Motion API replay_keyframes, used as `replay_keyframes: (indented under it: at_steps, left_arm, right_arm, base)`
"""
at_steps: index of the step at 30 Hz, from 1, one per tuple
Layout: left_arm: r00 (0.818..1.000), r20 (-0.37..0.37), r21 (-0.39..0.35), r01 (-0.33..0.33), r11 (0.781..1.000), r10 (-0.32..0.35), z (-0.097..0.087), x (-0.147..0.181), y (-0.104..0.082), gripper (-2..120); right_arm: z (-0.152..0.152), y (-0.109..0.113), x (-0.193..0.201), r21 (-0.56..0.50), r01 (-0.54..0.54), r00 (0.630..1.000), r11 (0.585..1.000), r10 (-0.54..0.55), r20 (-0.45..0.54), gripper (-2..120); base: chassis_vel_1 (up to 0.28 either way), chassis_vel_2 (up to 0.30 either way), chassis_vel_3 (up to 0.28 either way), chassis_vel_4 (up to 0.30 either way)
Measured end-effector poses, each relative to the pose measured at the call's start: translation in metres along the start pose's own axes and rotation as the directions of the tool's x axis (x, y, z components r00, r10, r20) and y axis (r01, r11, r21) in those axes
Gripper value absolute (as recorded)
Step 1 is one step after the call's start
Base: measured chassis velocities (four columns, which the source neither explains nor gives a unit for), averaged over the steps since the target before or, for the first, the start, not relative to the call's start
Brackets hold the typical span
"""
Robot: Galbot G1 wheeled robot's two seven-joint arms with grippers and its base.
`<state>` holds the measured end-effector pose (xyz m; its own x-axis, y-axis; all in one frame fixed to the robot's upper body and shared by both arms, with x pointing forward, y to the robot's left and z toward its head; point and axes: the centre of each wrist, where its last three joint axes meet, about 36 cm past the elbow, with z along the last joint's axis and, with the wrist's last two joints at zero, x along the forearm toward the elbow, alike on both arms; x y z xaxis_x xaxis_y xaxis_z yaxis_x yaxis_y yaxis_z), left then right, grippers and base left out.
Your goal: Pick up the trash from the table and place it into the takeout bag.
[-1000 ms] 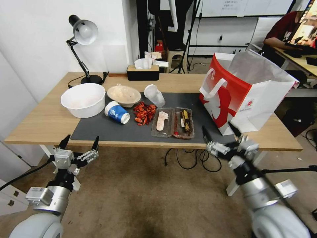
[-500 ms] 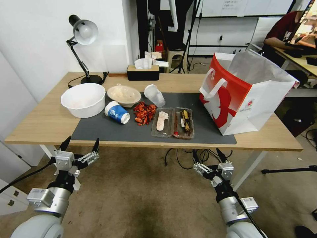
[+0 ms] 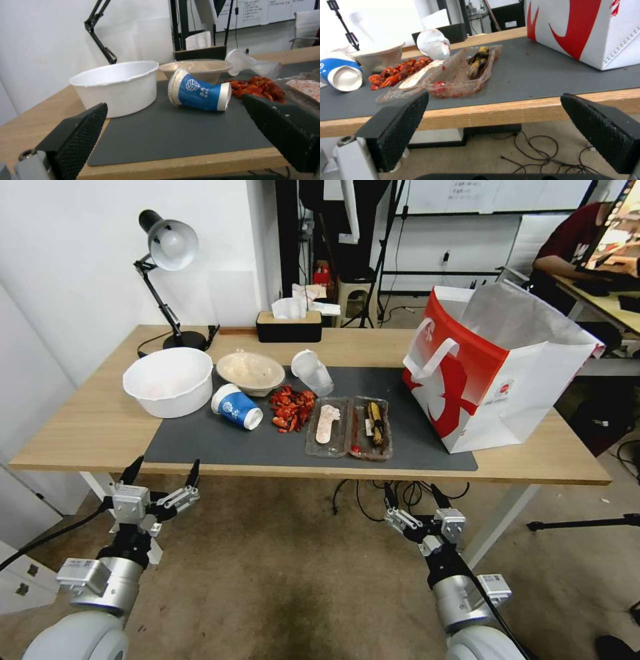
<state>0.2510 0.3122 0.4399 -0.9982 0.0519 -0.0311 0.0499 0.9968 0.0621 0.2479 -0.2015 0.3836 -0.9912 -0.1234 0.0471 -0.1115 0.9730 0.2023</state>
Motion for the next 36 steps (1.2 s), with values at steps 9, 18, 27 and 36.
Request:
replay_keyframes:
  at_steps: [9,18,27,36]
  left_arm:
    - [1.000,0.000,0.001,0.000,1.000,0.000,0.000,0.000,0.000,100]
    - [1.000,0.002,0.000,0.005,1.000,-0.005,0.000,-0.002,0.002,100]
    - [1.000,0.003,0.001,0.003,1.000,-0.003,0.000,-0.003,0.001,100]
    - [1.000,0.000,0.003,0.003,1.000,-0.003,0.001,-0.003,0.001,100]
  right_arm:
    - [0.002,0.004,0.001,-0.008,0.005,1.000,1.000,-0.005,-0.008,100]
    - [0.002,0.002,0.000,-0.002,0.008,1.000,1.000,-0.008,-0.002,100]
    - [-0.002,-0.001,-0.001,0.011,0.018,1.000,1.000,-0.018,0.010,100]
    - [0.001,-0.006,0.000,0.023,0.010,1.000,1.000,-0.010,0.003,100]
  base:
    - [0.000,0.000,0.000,0.000]
    - [0.000,0.000,0.000,0.000]
    - [0.000,0.000,0.000,0.000]
    - [0.000,0.000,0.000,0.000]
